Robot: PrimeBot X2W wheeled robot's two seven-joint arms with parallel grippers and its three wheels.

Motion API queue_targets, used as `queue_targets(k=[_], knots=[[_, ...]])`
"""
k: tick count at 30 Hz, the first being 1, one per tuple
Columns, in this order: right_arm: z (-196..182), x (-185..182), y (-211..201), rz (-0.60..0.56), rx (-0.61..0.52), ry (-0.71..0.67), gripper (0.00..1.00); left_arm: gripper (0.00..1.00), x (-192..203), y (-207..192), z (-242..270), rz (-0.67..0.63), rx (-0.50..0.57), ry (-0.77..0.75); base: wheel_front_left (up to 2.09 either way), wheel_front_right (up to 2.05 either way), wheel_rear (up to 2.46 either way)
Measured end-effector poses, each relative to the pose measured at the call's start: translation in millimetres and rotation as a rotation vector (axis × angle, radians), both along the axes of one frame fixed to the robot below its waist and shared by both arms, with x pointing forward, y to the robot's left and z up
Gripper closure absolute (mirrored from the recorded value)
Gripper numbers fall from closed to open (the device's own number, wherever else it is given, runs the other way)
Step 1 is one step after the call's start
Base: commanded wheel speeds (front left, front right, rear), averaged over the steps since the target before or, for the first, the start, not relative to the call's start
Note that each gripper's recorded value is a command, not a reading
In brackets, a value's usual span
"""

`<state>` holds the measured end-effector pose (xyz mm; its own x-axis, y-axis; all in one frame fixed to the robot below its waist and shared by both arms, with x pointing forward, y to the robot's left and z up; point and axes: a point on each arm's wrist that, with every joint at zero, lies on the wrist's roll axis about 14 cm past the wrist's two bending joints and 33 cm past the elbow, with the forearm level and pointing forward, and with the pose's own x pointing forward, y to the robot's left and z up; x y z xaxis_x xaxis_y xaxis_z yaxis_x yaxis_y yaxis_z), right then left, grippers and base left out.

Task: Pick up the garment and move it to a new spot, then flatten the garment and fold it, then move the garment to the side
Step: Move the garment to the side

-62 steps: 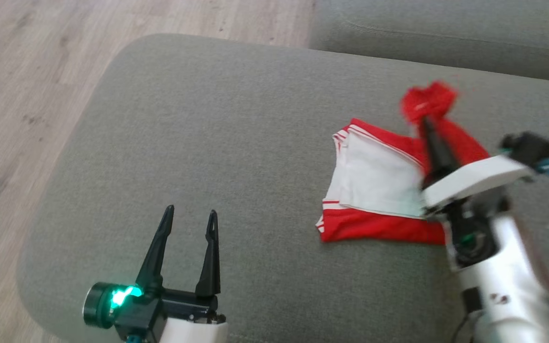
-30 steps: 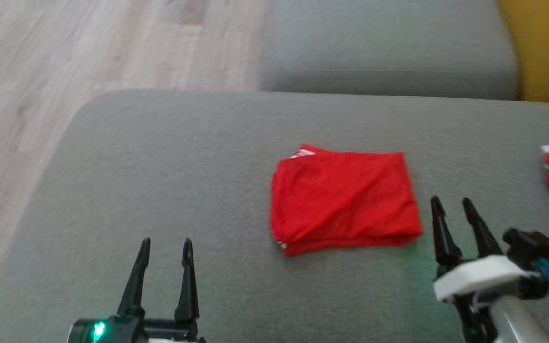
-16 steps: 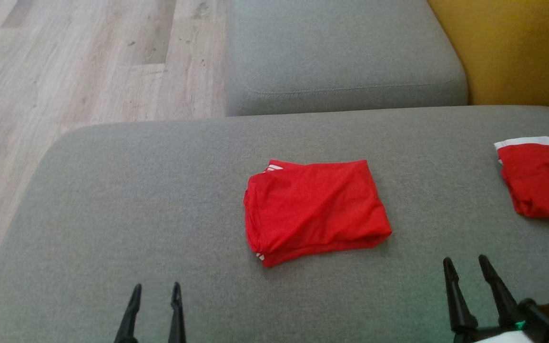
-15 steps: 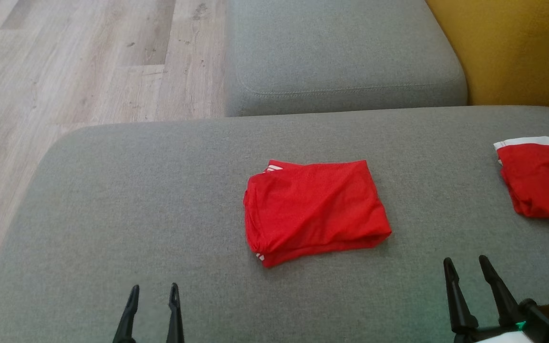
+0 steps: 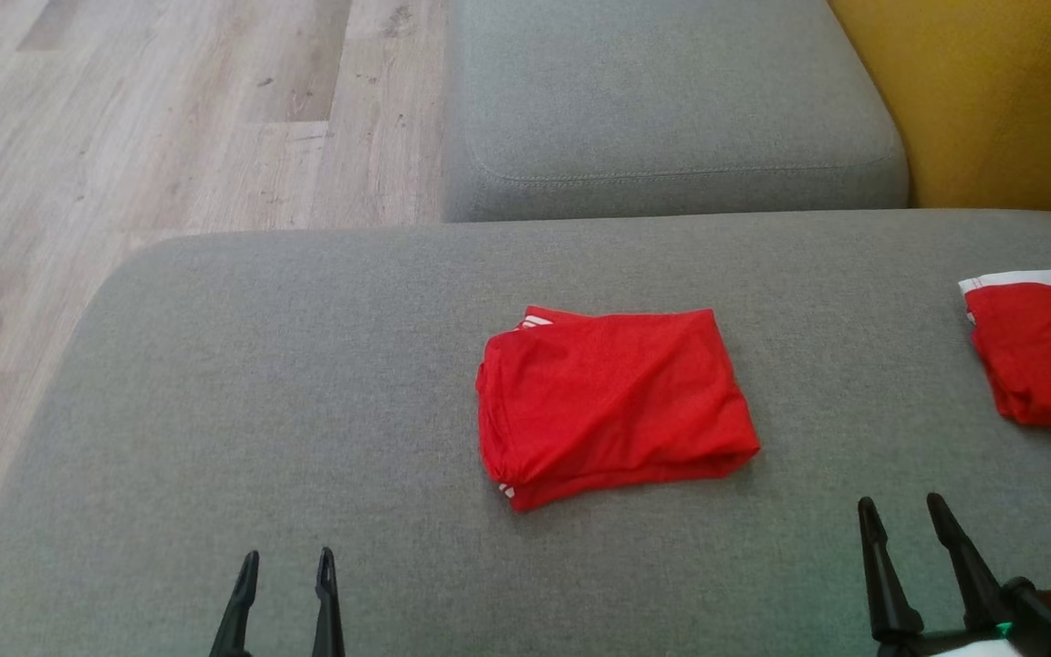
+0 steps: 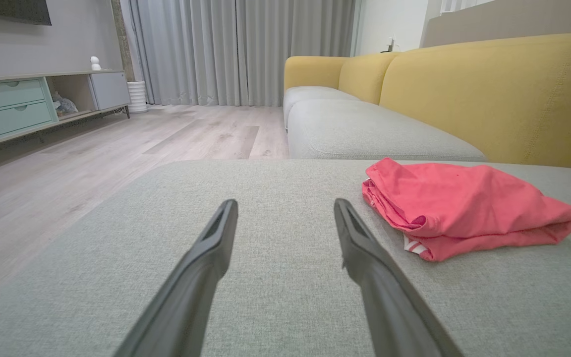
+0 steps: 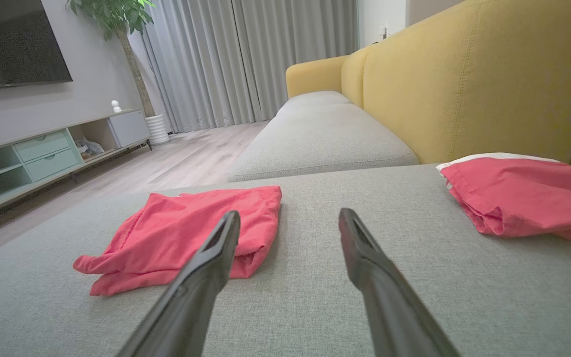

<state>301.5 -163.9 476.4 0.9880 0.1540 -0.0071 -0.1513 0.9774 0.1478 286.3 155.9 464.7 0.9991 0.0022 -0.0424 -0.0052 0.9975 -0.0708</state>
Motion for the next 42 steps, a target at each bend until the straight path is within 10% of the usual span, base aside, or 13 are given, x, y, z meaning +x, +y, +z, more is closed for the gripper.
queue_targets(k=[15,29,36,37,40,42], knots=[[-32.1,4.9,-2.9,-0.028,0.029,0.114,0.00,0.00,-3.7,3.1,-12.7,0.012,-0.033,0.051,0.00,0.00,0.00],[-46.6,140.4,33.2,0.037,0.159,0.307,0.00,0.00,27.6,1.4,-9.8,0.000,0.007,0.053,0.00,0.00,0.00],[-92.4,149.5,59.0,0.068,0.183,0.528,0.00,0.00,26.2,7.0,-17.7,0.023,0.017,0.083,0.00,0.00,0.00],[-100.2,145.9,59.4,0.065,0.179,0.556,0.03,0.00,25.9,8.0,-18.7,0.026,0.018,0.087,0.00,0.00,0.00],[-103.4,145.5,62.4,0.058,0.187,0.552,1.00,0.00,27.4,8.9,-18.6,0.031,0.020,0.086,0.00,0.00,0.00],[-100.0,146.7,65.1,0.056,0.196,0.529,1.00,0.00,30.2,7.6,-17.3,0.027,0.022,0.081,0.00,0.00,0.00]])
